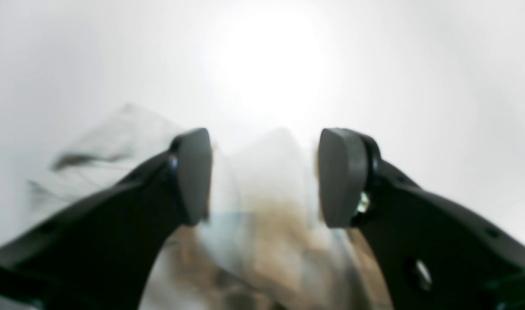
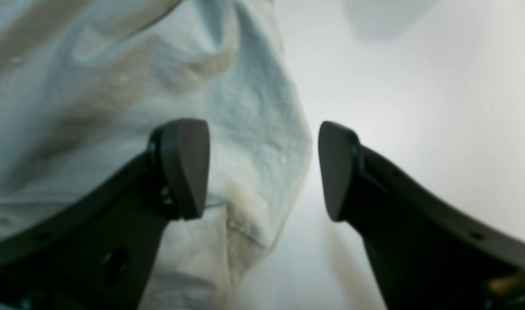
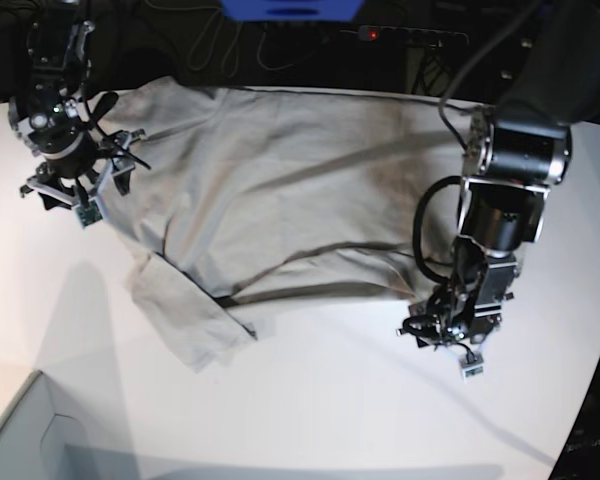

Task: Layout the t-shirt on the table in an organized manner, then fold the t-shirt properly
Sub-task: 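Release the left gripper and move it to the shirt hem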

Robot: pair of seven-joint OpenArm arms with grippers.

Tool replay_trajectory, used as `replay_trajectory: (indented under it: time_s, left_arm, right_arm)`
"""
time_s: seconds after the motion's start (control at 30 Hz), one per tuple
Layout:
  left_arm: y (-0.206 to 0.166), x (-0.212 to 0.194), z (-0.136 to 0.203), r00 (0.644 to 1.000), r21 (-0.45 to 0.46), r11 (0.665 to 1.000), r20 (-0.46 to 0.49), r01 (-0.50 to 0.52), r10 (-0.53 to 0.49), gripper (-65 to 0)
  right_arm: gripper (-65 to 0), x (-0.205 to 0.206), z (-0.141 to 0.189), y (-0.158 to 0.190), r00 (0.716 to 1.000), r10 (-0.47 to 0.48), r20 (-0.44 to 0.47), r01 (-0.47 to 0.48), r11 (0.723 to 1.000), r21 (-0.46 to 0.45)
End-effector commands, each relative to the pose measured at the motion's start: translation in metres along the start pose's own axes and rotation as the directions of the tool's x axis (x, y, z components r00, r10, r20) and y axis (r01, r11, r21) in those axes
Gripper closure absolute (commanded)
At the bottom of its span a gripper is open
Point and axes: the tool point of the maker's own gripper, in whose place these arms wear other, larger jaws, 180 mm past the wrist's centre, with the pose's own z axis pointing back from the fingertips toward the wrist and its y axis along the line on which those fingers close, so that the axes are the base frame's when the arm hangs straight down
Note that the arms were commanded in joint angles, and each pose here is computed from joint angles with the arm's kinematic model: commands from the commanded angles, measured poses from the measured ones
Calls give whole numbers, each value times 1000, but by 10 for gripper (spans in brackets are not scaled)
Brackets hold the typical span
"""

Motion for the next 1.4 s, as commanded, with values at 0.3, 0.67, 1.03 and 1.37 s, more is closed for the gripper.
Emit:
replay_trajectory:
  time_s: [0.3,0.67,1.03,1.37]
  left_arm:
    - [-6,41,9,996,-5,1000,92,16,-16,-385]
    - [-29,27,8,994,-126,988,76,93,-84,-383]
    - [-26,8,3,995,-127,987,45,94,-89,-252]
    - [-24,0,1,995,-125,987,36,96,-92,-428]
  right_arm:
    - [-398,11,3,-5,999,8,38,-8,1000,-6]
    - [-397,11,2,-3,999,11,39,-11,1000,0]
    - [-397,11,2,-3,999,10,38,-10,1000,-2]
    - [-397,11,2,-3,999,11,39,-11,1000,0]
